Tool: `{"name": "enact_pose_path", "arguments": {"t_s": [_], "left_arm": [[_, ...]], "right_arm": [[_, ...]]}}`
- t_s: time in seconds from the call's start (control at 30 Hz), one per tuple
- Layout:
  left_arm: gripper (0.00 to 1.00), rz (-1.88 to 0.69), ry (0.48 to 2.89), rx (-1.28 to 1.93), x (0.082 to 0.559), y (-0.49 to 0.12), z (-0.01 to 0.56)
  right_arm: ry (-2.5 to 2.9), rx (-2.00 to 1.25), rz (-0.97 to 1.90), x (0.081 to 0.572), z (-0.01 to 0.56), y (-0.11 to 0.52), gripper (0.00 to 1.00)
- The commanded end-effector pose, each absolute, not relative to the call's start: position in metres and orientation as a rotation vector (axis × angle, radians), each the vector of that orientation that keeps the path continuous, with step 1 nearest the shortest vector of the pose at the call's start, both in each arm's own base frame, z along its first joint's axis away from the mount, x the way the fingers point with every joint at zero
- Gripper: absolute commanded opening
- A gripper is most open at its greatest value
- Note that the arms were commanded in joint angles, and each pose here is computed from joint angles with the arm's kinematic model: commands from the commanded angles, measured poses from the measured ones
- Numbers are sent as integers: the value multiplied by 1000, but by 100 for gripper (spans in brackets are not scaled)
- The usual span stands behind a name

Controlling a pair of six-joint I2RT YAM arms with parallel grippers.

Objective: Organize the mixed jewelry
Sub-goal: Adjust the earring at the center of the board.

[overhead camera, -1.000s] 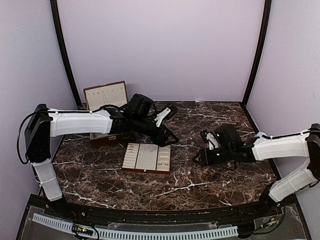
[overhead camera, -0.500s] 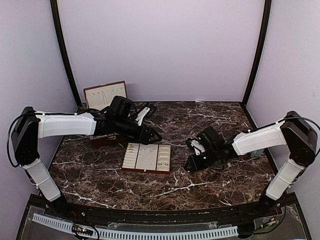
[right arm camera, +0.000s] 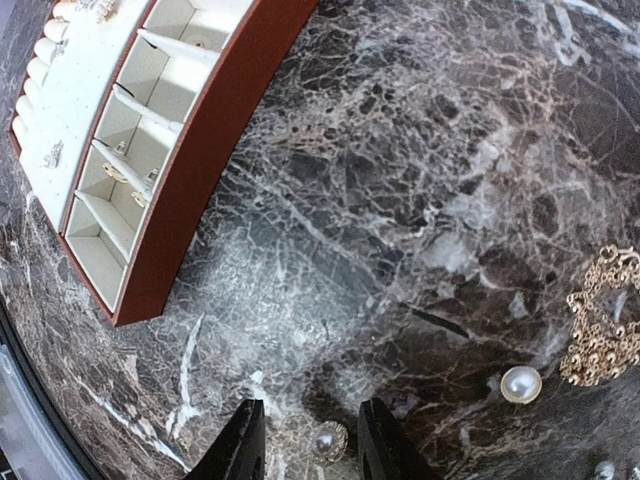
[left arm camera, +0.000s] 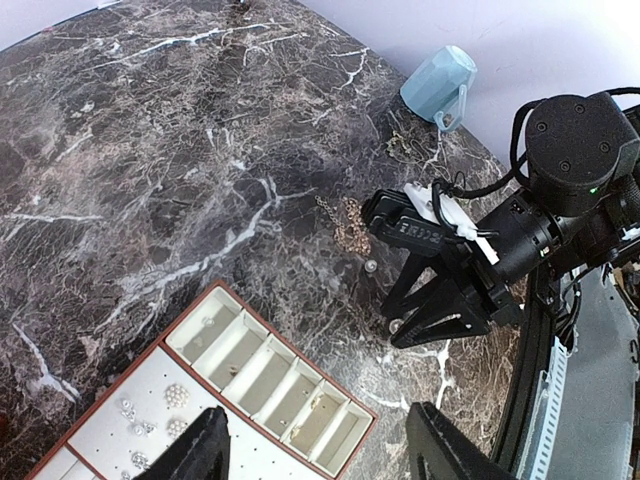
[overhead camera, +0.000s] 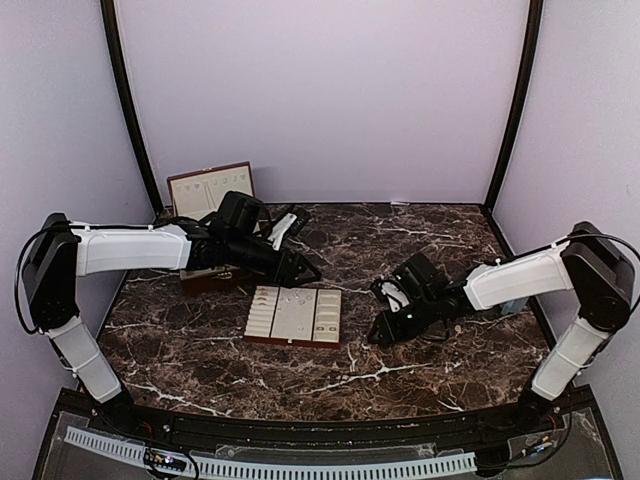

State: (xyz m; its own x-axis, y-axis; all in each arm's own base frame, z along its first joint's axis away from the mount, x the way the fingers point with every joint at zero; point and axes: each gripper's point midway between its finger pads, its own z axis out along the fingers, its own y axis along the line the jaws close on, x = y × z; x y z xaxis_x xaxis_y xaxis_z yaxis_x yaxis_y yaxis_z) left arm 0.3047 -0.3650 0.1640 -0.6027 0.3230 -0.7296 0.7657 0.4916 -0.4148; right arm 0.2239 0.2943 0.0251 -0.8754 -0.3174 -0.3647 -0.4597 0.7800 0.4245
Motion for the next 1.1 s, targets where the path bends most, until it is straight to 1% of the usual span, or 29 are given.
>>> {"name": "enact_pose_path", "arguments": {"t_s": [0.0,0.33,0.77,0.87,1.07], "left_arm": [[64,-1010,2127,914,302,-362,174],[64,-997,2138,919,303,-362,170],[64,-995,2147,925,302,-361,166],[64,-995,2149,926,301,-361,166],[64,-1006,2161,932,298,-359,167]], "right_arm": [[2760,-534,786,207,22,290,33],[2774,-411,927,188,24,296,33],[2740,-395,1092,174,35,322,34],[2741,-373,1079,174,37,321,33],[2733,-277,905,186,48,300,33]]}}
